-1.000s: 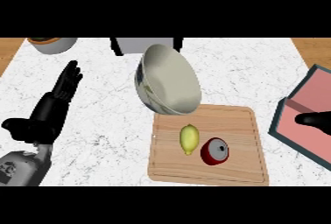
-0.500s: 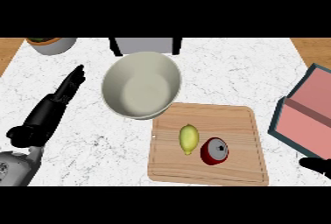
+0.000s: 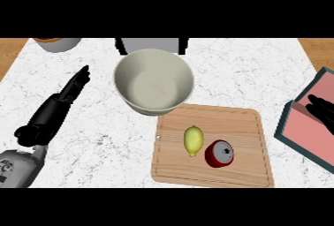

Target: Pick the can from the cutting board and place it in the cardboard box

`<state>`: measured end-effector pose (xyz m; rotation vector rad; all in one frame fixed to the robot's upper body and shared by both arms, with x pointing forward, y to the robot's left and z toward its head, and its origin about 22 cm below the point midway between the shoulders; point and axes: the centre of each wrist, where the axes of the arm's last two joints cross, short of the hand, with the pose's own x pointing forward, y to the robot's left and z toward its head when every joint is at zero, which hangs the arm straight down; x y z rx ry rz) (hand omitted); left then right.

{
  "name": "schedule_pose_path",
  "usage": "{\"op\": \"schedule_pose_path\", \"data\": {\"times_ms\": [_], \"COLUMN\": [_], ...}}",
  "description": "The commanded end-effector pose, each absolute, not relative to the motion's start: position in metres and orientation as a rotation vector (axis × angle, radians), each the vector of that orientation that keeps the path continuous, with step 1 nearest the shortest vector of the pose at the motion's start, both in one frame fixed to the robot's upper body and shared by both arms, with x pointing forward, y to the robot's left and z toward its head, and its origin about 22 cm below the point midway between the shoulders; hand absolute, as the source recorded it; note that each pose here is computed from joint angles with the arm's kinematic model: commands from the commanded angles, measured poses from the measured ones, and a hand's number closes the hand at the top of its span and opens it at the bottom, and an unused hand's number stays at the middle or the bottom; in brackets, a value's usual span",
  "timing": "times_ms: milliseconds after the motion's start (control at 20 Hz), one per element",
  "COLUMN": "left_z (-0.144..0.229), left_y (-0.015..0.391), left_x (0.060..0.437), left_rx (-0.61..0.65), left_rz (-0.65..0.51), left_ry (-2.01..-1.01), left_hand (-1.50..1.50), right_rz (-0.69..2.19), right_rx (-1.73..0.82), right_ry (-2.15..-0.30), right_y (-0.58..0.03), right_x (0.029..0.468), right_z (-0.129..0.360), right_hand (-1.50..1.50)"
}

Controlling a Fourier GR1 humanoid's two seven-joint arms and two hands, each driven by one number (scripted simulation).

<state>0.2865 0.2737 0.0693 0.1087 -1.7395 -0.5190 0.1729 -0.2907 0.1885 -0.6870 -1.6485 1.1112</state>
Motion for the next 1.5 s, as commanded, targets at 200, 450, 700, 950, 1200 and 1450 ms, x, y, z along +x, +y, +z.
{"op": "schedule_pose_path", "data": {"times_ms": [200,450,700,950,1200,1450], "left_z": [0.059,0.064,0.053,0.059,0.060,0.070], "left_y": [0.266,0.254,0.255,0.265,0.278,0.266], "left_x": [0.285,0.287,0.287,0.287,0.288,0.294], "left_rx": [0.075,0.084,0.061,0.071,0.105,0.106], "left_rz": [-0.548,-0.573,-0.561,-0.541,-0.513,-0.545], "left_ry": [-1.747,-1.757,-1.749,-1.747,-1.741,-1.753], "left_hand": [0.00,0.00,0.00,0.00,0.00,0.00], "right_rz": [1.401,1.460,1.461,1.464,1.458,1.456], "right_rx": [-0.733,-0.816,-0.805,-0.760,-0.829,-0.876], "right_ry": [-1.334,-1.201,-1.090,-1.056,-1.030,-1.029], "right_y": [-0.236,-0.214,-0.179,-0.142,-0.123,-0.113], "right_x": [0.142,0.149,0.164,0.172,0.170,0.172], "right_z": [0.205,0.207,0.197,0.174,0.150,0.155], "right_hand": [-1.50,-1.50,-1.50,-1.50,-1.50,-1.50]}}
